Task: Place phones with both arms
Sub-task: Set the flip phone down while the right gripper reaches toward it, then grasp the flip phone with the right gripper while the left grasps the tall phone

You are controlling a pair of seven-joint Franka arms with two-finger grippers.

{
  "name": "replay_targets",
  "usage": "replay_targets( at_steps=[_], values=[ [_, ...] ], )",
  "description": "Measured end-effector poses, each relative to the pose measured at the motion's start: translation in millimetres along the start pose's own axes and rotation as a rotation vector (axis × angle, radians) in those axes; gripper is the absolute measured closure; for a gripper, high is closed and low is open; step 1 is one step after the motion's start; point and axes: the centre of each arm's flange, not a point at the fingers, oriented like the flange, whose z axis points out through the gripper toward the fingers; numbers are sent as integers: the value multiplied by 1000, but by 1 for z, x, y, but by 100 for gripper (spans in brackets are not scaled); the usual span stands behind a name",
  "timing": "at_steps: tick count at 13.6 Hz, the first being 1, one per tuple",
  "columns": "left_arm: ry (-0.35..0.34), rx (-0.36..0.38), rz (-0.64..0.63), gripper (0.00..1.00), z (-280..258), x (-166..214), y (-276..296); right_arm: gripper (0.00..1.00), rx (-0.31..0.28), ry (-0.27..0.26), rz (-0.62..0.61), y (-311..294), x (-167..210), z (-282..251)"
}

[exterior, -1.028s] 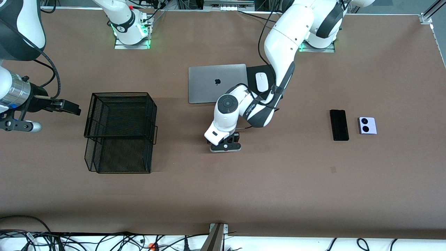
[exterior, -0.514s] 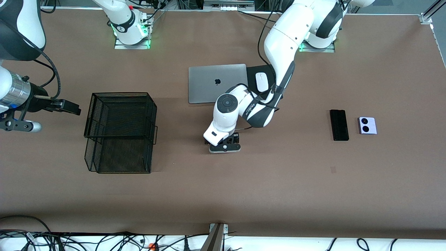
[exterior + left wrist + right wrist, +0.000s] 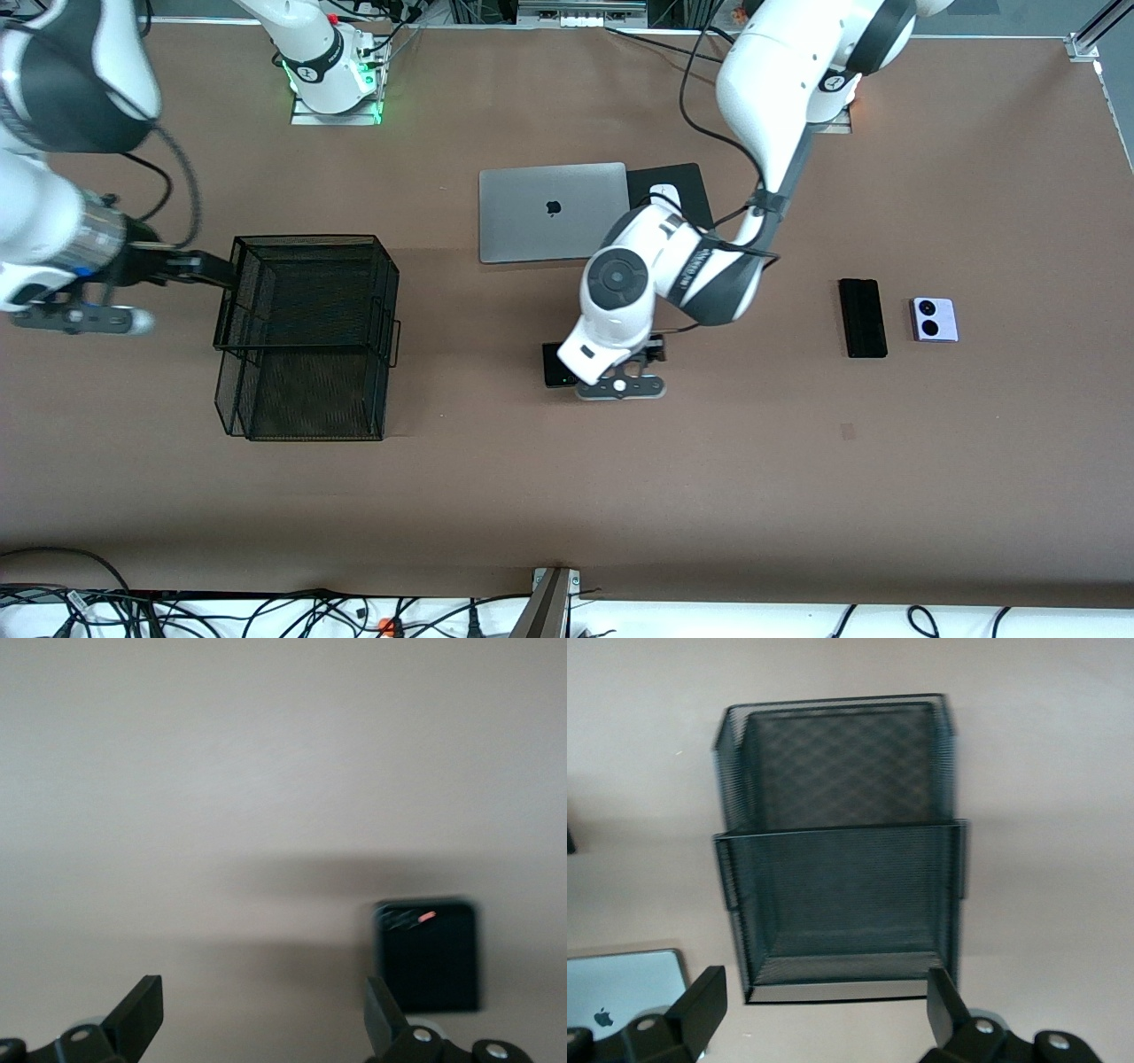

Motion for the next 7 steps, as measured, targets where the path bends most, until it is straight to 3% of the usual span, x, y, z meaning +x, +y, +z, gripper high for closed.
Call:
replay_targets(
  at_steps=[4, 7],
  values=[
    [-129, 34, 156, 0, -19, 9, -120, 0, 53, 80, -9, -138, 3, 44],
    [-174, 49, 239, 0, -39, 7, -230, 0, 83, 143, 8, -256, -3, 123]
  ],
)
